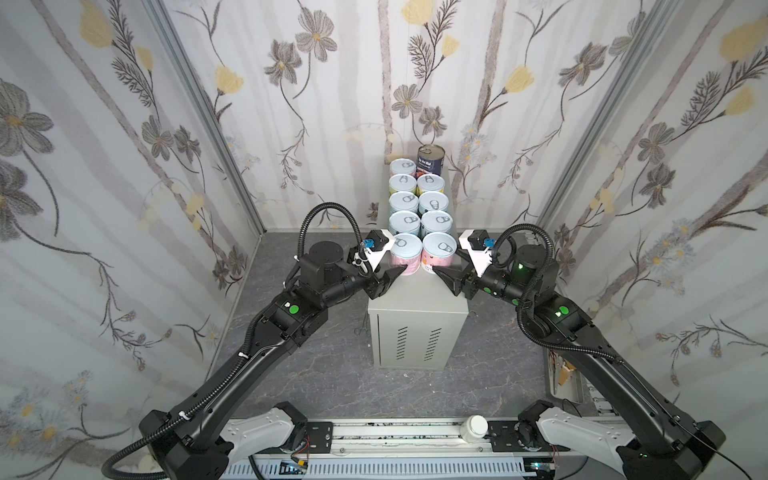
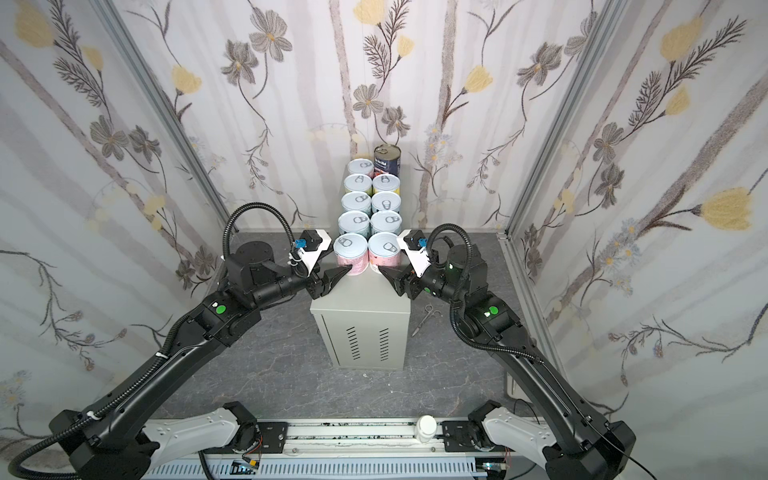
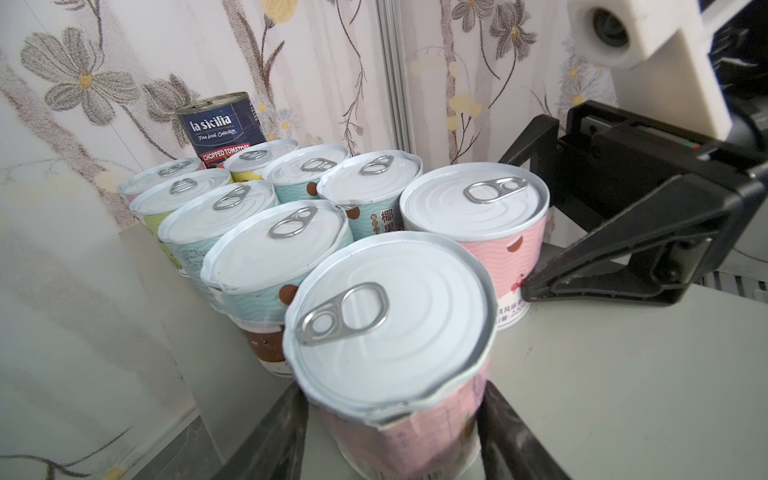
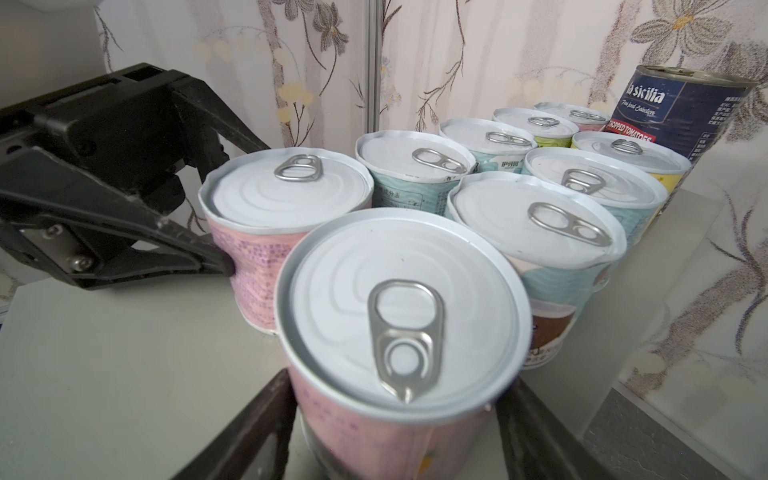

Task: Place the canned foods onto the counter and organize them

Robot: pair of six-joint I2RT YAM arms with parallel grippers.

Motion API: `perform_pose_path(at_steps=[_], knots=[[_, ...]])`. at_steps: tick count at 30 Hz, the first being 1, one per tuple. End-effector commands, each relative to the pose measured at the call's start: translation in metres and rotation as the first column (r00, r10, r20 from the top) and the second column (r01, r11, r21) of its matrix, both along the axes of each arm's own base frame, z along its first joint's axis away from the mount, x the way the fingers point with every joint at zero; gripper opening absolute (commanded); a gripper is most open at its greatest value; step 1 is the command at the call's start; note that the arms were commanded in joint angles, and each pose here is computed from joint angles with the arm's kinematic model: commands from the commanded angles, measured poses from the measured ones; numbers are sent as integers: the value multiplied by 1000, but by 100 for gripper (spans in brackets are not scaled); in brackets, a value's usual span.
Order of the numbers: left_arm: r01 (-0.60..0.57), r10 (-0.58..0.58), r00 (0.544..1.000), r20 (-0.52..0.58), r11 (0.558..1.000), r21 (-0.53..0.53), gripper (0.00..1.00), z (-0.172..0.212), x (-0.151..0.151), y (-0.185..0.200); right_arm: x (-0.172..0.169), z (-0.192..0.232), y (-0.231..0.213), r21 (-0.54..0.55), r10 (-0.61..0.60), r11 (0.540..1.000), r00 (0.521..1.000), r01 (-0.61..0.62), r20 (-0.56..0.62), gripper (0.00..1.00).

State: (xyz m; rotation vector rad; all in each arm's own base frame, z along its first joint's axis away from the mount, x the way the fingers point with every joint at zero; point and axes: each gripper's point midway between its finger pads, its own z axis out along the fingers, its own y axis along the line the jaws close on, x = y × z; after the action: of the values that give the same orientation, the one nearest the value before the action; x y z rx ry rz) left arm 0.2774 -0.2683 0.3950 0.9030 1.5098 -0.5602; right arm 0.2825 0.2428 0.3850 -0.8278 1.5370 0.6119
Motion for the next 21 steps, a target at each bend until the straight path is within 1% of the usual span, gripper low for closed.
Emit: perform_pose_path(at_steps=[1,5,9,11,15,18,20,21], knots=[[29,-29,999,21,1000,-13,61,7,-3,-3,-1,-7,1,-25,9,1000,1000,-9,-9,74],[23,-22,1000,20,1000,-14,63,7,-3,-3,-1,-6,1,-23,7,1000,1000,-7,-6,77],[3,-2,1000,27,1000,-22,70,9,-1,0,-1,-6,0,-20,6,1000,1000,-6,-5,83],[-1,2,1000,30,1000,-24,72,9,-1,1,-2,-4,0,-17,6,1000,1000,-6,-2,83],[-16,17,999,35,999,-27,78,11,0,4,-2,-3,0,-13,6,1000,1000,-6,-1,85],[-31,32,999,42,999,-29,79,12,0,7,-2,-4,0,-15,8,1000,1000,-8,-5,87],[-40,42,998,48,999,-33,83,13,0,9,-3,-2,0,-12,8,1000,1000,-8,-3,91],[-44,46,998,52,998,-37,84,15,-1,10,-3,-1,-1,-11,6,1000,1000,-6,0,95]])
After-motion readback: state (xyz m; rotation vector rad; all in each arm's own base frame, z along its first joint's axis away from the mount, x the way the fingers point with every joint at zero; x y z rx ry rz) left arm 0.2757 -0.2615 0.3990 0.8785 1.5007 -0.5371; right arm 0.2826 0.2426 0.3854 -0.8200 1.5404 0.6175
